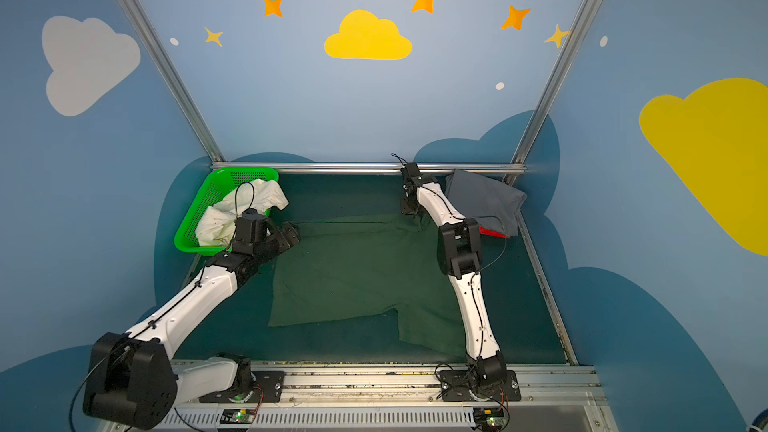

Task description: Fold and stack the t-shirts

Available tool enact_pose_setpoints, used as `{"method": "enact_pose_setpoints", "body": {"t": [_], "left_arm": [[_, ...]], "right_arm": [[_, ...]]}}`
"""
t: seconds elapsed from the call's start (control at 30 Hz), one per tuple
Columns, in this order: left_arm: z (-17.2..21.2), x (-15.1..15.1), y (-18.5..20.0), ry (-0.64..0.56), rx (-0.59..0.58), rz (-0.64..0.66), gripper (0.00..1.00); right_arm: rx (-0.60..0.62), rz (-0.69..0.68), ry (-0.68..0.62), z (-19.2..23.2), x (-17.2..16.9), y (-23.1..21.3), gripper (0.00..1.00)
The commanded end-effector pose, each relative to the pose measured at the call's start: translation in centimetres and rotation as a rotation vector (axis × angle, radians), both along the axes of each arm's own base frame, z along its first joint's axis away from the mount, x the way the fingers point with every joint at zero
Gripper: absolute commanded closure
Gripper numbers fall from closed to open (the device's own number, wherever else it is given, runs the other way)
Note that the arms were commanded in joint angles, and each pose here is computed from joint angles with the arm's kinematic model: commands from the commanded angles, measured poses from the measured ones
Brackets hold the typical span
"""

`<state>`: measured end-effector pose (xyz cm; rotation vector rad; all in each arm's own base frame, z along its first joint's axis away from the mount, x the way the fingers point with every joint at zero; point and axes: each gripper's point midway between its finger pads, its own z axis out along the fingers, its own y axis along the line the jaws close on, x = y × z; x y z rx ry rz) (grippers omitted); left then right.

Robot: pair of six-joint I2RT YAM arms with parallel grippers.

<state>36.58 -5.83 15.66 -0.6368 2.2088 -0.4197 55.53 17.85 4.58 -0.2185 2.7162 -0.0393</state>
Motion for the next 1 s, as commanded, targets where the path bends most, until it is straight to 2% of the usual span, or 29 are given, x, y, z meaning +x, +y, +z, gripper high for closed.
{"method": "enact_pose_setpoints", "body": {"t": [0.0,0.13,0.37,0.43,0.47,0.57,0.63,0.77,0.9,0.93,0.97], "left_arm": [[-0.5,-0.1,-0.1,0.019,0.001,-0.004,0.0],[-0.9,-0.2,0.0,0.027,0.003,0.001,0.0],[-1.5,-0.4,0.3,0.044,0.012,0.01,0.0],[-1.7,-0.4,0.3,0.049,0.014,0.014,0.0],[-1.8,-0.5,0.4,0.054,0.016,0.016,0.0],[-2.0,-0.7,0.6,0.061,0.017,0.025,0.0],[-2.1,-0.7,0.7,0.06,0.019,0.03,0.0],[-2.2,-0.7,0.8,0.062,0.023,0.038,0.0],[-2.5,-0.7,0.8,0.066,0.018,0.04,0.0],[-2.6,-0.6,0.8,0.066,0.016,0.04,0.0],[-2.8,-0.6,0.7,0.069,0.014,0.039,0.0]], "right_arm": [[0.0,0.029,-0.072,4.0,0.0,0.3,0.86],[-0.003,0.033,-0.119,5.9,-0.6,0.1,0.95],[0.068,0.041,-0.22,7.7,-2.9,-0.1,0.96],[0.106,0.047,-0.243,7.2,-3.9,0.0,0.91],[0.128,0.062,-0.248,6.9,-4.6,0.2,0.86],[0.155,0.082,-0.246,5.4,-6.4,0.1,0.86],[0.155,0.06,-0.25,4.6,-7.5,-0.6,0.78],[0.197,0.062,-0.233,4.4,-9.7,-0.8,0.73],[0.204,0.001,-0.199,4.7,-12.1,-1.9,0.62],[0.21,-0.013,-0.198,4.8,-12.6,-2.1,0.57],[0.222,-0.018,-0.202,5.0,-13.0,-2.2,0.47]]}}
